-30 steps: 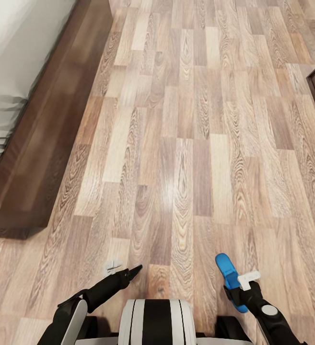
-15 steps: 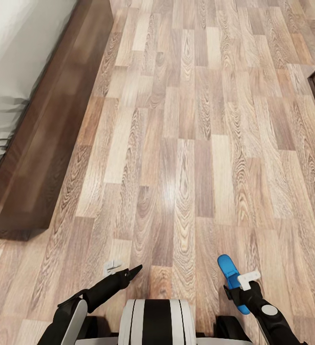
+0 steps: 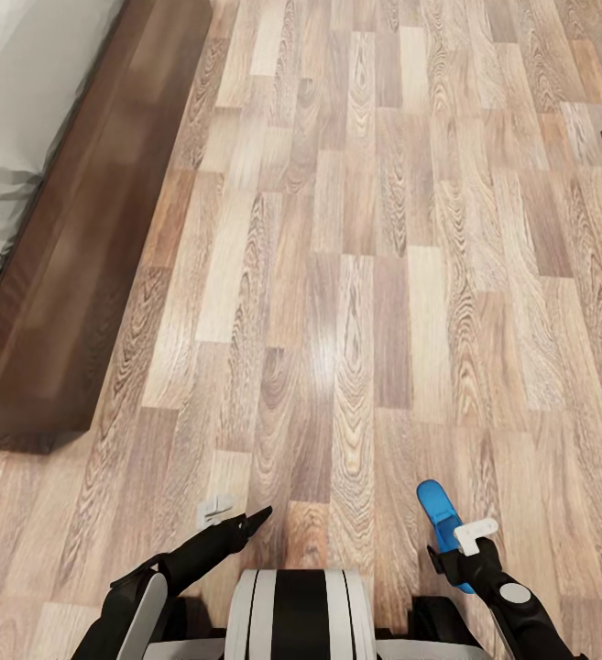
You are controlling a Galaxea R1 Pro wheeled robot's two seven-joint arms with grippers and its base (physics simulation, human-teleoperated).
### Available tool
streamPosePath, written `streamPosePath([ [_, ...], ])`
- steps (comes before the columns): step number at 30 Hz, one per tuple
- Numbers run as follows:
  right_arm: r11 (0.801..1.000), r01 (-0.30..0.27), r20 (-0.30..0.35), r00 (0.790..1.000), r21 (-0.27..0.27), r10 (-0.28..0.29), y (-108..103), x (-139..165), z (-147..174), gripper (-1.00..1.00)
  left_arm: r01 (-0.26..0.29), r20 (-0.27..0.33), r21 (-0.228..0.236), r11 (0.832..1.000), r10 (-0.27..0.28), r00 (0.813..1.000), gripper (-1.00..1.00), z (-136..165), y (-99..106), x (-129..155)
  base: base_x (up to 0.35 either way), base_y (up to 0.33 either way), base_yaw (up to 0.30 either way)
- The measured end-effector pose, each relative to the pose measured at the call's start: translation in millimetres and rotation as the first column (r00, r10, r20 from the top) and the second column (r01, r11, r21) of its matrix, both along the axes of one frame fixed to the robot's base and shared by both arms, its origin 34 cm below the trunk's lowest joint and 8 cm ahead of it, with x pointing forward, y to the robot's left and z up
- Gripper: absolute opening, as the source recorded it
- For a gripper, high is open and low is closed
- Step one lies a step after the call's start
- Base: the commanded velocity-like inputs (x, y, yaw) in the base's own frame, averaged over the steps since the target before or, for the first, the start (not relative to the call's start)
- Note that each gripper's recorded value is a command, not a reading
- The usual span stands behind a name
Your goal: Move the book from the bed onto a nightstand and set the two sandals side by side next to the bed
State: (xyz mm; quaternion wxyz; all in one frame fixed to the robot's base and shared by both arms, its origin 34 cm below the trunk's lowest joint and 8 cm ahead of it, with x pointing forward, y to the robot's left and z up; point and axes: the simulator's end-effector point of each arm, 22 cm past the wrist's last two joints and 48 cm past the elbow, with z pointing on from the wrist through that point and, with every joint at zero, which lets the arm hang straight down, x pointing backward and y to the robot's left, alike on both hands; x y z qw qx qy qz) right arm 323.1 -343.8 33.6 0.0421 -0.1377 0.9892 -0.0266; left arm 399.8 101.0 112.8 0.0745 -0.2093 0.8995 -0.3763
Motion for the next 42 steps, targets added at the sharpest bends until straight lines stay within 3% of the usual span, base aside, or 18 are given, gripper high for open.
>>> streamPosePath([
  [8, 1.0, 0.0, 0.0, 1.0, 0.0, 0.0, 0, 0, 0, 1.0, -0.001, 0.0, 0.0, 1.0, 0.001, 1.0, 1.0, 0, 0, 0, 0.0, 0.0, 0.0],
  [9, 1.0, 0.0, 0.0, 1.0, 0.0, 0.0, 0, 0, 0, -1.0, -0.001, 0.0, 0.0, 1.0, 0.001, 1.0, 1.0, 0, 0, 0, 0.0, 0.0, 0.0],
  [25, 1.0, -0.003, 0.0, 1.0, -0.002, 0.003, -1, 0, 0, -1.0, -0.001, -0.001, -0.001, 1.0, 0.001, 1.0, 1.0, 0, 0, 0, 0.0, 0.0, 0.0],
  [34, 1.0, -0.001, 0.037, 0.999, -0.002, 0.001, -1, 17, 10, -1.0, -0.001, 0.035, -0.002, 1.0, 0.001, 0.999, 1.0, 13, 0, 13, 0.0, 0.0, 0.0],
  [35, 0.994, 0.094, -0.023, 0.995, -0.052, -0.096, -24, 29, 25, -1.0, -0.002, 0.04, -0.003, 1.0, 0.002, 0.999, 1.0, 15, 0, 15, 0.0, 0.0, 0.0],
  [36, 0.973, 0.188, 0.118, 0.978, -0.131, -0.173, -77, 82, 60, -1.0, -0.003, 0.044, -0.003, 1.0, 0.003, 0.999, 1.0, 16, 0, 17, 0.0, 0.0, 0.0],
  [37, 0.967, 0.213, 0.214, 0.96, -0.143, -0.18, -91, 122, 88, -1.0, -0.003, 0.049, -0.003, 1.0, 0.003, 0.999, 1.0, 18, 0, 18, 0.0, 0.0, 0.0],
  [39, 0.95, 0.286, 0.188, 0.947, -0.121, -0.261, -96, 115, 92, -1.0, -0.003, 0.057, -0.004, 1.0, 0.004, 0.998, 1.0, 21, 0, 21, 0.0, 0.0, 0.0],
  [42, 0.939, 0.335, 0.215, 0.925, -0.08, -0.312, -95, 128, 104, -1.0, -0.003, 0.069, -0.005, 1.0, 0.003, 0.998, 1.0, 25, 0, 26, 0.0, 0.0, 0.0],
])
